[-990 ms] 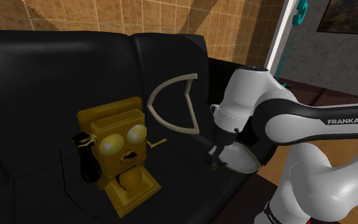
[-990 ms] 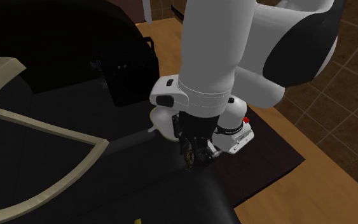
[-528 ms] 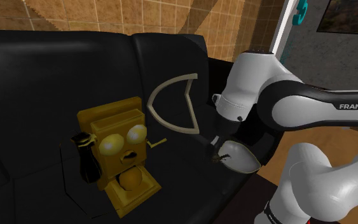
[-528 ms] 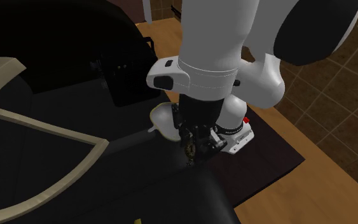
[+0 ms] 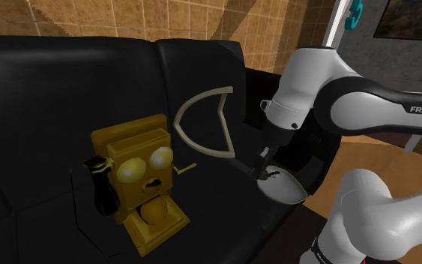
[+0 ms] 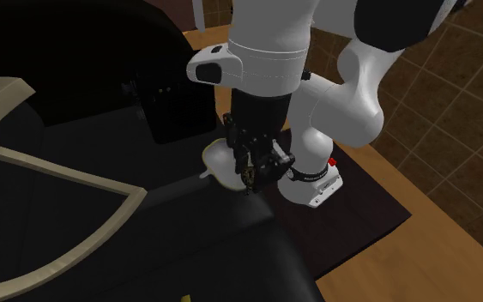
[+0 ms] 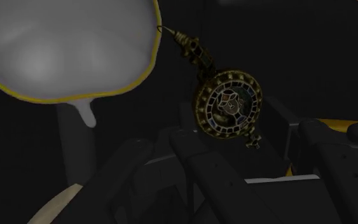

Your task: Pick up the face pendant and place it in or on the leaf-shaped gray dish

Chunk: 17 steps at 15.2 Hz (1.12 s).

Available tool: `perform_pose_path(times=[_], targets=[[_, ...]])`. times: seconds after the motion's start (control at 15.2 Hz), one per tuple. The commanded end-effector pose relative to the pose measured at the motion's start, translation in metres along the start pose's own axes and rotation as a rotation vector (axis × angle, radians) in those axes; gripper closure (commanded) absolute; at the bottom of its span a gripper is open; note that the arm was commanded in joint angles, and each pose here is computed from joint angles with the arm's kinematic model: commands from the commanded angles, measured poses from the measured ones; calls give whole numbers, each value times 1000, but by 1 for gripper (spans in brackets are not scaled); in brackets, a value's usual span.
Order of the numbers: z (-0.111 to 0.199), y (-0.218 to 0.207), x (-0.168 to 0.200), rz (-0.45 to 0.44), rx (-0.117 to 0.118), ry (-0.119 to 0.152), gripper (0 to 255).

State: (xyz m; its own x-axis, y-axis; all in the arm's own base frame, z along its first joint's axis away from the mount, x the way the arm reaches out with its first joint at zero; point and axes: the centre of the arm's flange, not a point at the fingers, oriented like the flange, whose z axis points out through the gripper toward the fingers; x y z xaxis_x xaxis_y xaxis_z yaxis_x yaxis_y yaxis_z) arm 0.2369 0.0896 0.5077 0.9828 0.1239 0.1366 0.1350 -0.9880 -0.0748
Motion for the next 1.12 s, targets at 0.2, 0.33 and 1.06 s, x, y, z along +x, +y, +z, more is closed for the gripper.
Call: perform_pose_path(times=[0.2,0.33,1.06], targets=[[-12,64,-15,-1,0,-1,255],[-17,89,-21,-1,0,-1,255],[32,107,-32,-1,0,-1,255]])
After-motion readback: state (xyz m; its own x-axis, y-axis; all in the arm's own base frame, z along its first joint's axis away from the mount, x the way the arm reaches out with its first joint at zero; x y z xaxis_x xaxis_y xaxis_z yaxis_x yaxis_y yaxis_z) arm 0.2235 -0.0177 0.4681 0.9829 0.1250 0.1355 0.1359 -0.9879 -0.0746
